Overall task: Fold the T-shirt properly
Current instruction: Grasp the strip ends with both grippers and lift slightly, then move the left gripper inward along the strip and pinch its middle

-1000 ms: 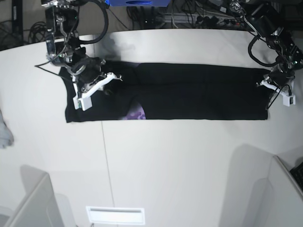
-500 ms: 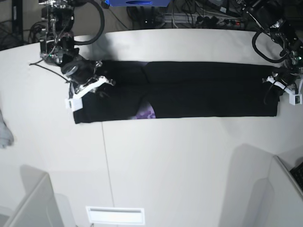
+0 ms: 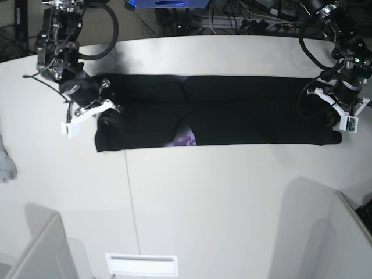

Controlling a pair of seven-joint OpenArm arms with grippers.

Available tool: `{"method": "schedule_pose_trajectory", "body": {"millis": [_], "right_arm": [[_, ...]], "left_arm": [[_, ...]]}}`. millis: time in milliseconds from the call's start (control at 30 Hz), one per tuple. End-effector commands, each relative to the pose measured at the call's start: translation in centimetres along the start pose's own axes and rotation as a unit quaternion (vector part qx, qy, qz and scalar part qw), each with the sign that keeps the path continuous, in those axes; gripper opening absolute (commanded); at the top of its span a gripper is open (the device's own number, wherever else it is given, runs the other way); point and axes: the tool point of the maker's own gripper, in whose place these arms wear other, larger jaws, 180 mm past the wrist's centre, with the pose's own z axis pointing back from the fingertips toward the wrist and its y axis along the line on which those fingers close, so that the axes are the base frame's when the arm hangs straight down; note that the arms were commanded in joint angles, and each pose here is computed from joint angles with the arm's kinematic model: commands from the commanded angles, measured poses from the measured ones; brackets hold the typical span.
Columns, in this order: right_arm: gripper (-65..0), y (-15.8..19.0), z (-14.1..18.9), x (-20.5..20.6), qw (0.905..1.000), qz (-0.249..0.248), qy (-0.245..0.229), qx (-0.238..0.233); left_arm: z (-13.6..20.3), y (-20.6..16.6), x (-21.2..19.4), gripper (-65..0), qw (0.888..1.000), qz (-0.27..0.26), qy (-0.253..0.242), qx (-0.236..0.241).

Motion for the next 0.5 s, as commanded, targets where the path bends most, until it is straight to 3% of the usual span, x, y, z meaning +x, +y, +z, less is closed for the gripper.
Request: {"method": "schedule_pose_trajectory", "body": {"millis": [0,467], "right_arm": [[-65.0,0.4,0.3,1.3,0.9997,0.007,-0.021,0.008],[-65.0,0.3,0.3,1.4,0.9997,0.009,-0.021,0.007]], "left_arm": [[0.2,-0.5,1.3,-65.0,1.000,-0.010,-0.022,-0.006],[-0.7,-11.1,2.1,-65.0,0.993,-0.019,-0.028,-0.111]]}}
